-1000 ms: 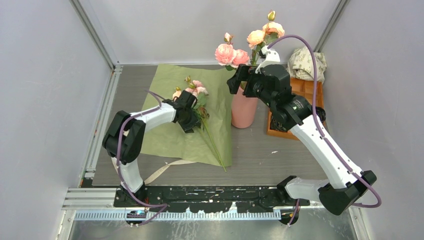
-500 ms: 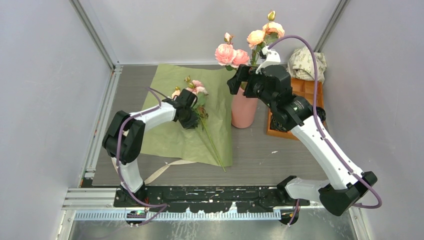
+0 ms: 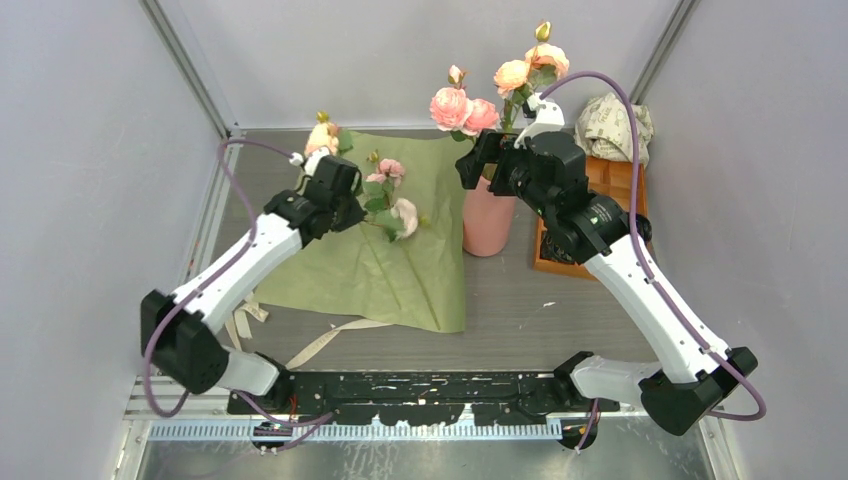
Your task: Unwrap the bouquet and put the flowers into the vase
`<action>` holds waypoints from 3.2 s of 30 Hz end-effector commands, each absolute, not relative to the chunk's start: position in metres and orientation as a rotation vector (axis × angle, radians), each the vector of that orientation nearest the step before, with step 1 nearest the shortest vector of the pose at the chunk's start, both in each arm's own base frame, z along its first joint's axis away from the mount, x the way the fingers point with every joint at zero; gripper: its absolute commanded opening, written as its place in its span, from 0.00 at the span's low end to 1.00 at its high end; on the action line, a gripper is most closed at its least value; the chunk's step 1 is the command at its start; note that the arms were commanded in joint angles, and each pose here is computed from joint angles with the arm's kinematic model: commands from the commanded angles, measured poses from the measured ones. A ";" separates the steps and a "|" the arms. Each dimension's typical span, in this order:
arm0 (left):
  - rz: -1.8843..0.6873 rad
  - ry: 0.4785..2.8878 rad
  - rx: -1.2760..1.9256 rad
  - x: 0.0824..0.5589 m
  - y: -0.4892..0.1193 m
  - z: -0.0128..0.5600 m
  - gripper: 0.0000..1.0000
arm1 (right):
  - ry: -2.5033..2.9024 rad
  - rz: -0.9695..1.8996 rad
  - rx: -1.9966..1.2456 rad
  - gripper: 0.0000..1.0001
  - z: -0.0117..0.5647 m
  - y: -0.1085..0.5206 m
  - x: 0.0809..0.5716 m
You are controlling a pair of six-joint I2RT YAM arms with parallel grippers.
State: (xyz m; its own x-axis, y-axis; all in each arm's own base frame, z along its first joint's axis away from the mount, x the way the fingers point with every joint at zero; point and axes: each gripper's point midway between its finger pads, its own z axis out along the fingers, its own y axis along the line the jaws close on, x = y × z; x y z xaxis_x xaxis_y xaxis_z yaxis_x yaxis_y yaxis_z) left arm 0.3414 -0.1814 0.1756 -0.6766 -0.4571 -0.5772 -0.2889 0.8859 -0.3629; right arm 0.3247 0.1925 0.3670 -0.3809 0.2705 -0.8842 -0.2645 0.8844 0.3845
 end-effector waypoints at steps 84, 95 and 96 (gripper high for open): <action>0.085 2.660 -0.468 0.433 -0.120 0.026 0.25 | 2.075 0.750 -0.256 0.96 0.293 0.281 0.271; -0.063 2.585 -0.452 0.437 -0.128 0.066 0.00 | 2.081 0.739 -0.235 0.96 0.289 0.280 0.273; -0.104 2.563 -0.437 0.439 -0.132 0.079 0.00 | 2.080 0.739 -0.231 0.96 0.289 0.279 0.273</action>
